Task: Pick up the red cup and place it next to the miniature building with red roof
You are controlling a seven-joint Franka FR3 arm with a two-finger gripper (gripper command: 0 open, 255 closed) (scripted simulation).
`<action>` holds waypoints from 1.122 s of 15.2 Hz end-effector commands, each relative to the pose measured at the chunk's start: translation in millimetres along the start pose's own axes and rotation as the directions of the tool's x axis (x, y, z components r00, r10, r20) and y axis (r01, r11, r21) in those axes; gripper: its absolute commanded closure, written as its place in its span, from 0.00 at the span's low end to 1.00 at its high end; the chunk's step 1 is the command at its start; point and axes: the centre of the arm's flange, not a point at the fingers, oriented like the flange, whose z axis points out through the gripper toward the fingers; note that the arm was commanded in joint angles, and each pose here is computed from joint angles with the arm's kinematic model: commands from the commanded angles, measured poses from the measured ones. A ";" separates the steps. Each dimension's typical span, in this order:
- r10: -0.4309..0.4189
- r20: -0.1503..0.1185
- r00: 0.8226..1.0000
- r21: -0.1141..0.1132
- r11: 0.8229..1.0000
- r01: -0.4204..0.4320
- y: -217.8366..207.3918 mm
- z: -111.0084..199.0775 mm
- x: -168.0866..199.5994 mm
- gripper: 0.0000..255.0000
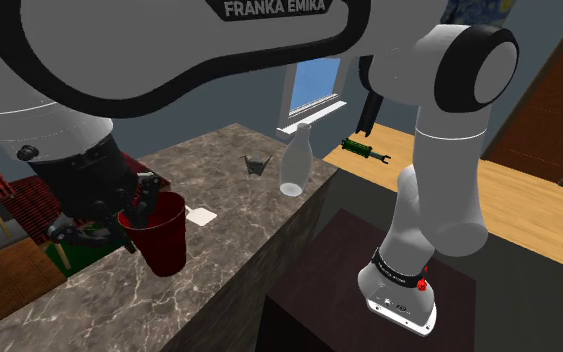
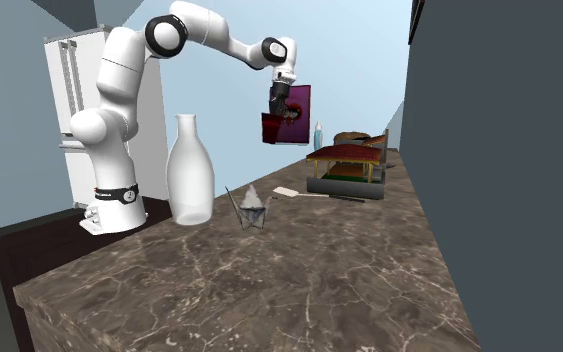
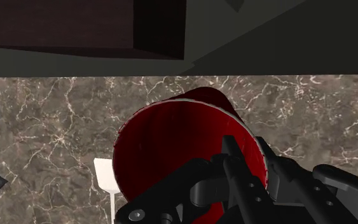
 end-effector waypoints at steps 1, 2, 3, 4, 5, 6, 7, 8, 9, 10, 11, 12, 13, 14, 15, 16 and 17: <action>0.000 -0.001 1.000 0.001 1.000 0.000 -2.5 10.2 1.3 1.00; 0.000 -0.001 1.000 0.001 1.000 0.000 -3.4 15.4 1.8 1.00; 0.000 -0.001 1.000 0.001 1.000 0.000 -4.3 20.6 2.3 1.00; 0.000 -0.001 1.000 0.001 1.000 0.000 -5.3 25.8 2.7 1.00; 0.000 -0.001 1.000 0.001 1.000 0.000 -6.2 30.9 3.2 1.00; 0.000 -0.001 1.000 0.001 1.000 0.000 -7.1 36.1 3.7 1.00; 0.000 -0.001 1.000 0.001 1.000 0.000 -8.0 41.3 4.1 1.00; 0.000 -0.001 1.000 0.001 1.000 0.000 -9.0 46.5 4.6 1.00; 0.000 -0.001 1.000 0.001 1.000 0.000 -9.9 51.6 5.1 1.00; 0.000 -0.001 1.000 0.001 1.000 0.000 -10.8 56.8 5.5 1.00; 0.000 -0.001 1.000 0.001 1.000 0.000 -11.8 62.0 6.0 1.00; 0.000 -0.001 1.000 0.001 1.000 0.000 -12.7 67.2 6.5 1.00; 0.000 -0.001 1.000 0.001 1.000 0.000 -13.6 72.3 6.9 1.00; 0.000 -0.001 1.000 0.001 1.000 0.000 -14.6 77.5 7.4 1.00; 0.000 -0.001 1.000 0.001 1.000 0.000 -15.5 82.7 7.9 1.00; 0.000 -0.001 1.000 0.001 1.000 0.000 -16.4 87.9 8.4 1.00; 0.000 -0.001 1.000 0.001 1.000 0.000 -17.4 93.1 8.8 1.00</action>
